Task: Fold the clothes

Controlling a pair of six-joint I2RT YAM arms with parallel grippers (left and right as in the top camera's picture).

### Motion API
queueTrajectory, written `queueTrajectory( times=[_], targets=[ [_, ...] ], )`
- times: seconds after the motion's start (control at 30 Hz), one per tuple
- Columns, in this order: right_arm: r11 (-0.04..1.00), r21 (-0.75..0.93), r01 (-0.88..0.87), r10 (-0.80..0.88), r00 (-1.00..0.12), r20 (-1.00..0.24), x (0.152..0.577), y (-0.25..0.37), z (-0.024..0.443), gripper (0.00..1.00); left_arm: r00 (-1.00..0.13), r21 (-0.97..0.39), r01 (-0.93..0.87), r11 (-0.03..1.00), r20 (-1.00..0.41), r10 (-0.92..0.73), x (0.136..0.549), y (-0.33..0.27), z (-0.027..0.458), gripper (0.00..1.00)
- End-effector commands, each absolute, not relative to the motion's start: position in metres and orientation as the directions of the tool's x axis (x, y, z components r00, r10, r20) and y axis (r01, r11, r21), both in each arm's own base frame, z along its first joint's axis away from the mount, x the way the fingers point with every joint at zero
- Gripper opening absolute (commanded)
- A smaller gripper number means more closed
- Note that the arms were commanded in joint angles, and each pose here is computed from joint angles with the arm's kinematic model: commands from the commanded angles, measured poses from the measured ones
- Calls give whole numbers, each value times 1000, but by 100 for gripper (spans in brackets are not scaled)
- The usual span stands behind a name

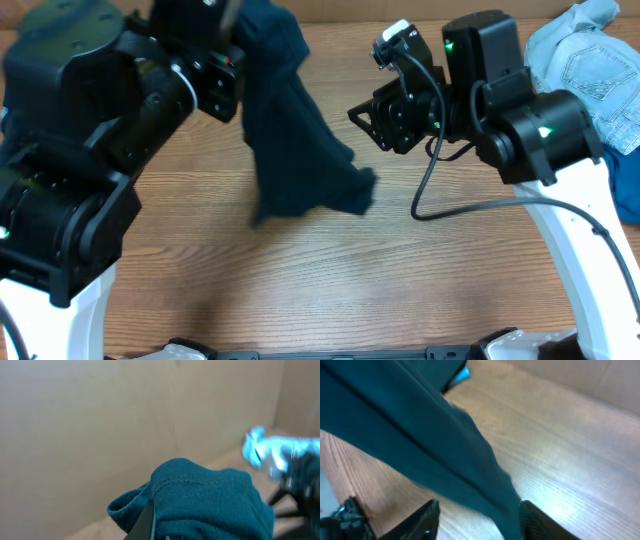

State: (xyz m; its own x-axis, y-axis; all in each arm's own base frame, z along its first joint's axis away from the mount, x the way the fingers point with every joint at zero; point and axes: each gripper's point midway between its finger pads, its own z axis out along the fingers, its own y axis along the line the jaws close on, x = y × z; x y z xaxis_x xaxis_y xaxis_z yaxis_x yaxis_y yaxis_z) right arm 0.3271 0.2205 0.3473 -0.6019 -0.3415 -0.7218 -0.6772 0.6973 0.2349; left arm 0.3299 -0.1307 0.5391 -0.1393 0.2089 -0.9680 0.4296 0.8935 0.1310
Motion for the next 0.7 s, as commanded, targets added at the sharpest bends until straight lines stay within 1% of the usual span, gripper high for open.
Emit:
queueTrajectory(
  times=[0.0,0.17,0.3,0.5,0.53,0.6,0.63,0.67],
  targets=[
    [682,298,-668,-319,-638,-700,324,230,345,59,-66,72,307,949,-993,96,326,-108,575,4],
    [658,324,-680,-321,-643,-696,320,235,344,65,10,17,242,970,-1000,15,331,-98,599,4],
    [616,348,-707,-322,-629,-707,314,245,349,66,81,-24,215,976,-996,-42,332,-94,619,4],
    [548,331,-768,-363,-575,-733,300,277,353,66,129,-112,184,976,-982,-137,343,-90,633,4],
    [562,332,-757,-357,-585,-728,300,282,351,66,138,-119,174,978,-980,-144,345,-88,635,4],
    [650,319,-689,-321,-630,-707,308,285,343,66,160,-142,150,979,-973,-165,349,-84,639,4],
    [677,308,-669,-313,-639,-702,311,285,341,67,173,-146,141,979,-970,-170,351,-83,641,4],
    [708,292,-643,-299,-648,-701,314,287,338,71,191,-150,138,979,-966,-175,351,-82,646,4]
  ],
)
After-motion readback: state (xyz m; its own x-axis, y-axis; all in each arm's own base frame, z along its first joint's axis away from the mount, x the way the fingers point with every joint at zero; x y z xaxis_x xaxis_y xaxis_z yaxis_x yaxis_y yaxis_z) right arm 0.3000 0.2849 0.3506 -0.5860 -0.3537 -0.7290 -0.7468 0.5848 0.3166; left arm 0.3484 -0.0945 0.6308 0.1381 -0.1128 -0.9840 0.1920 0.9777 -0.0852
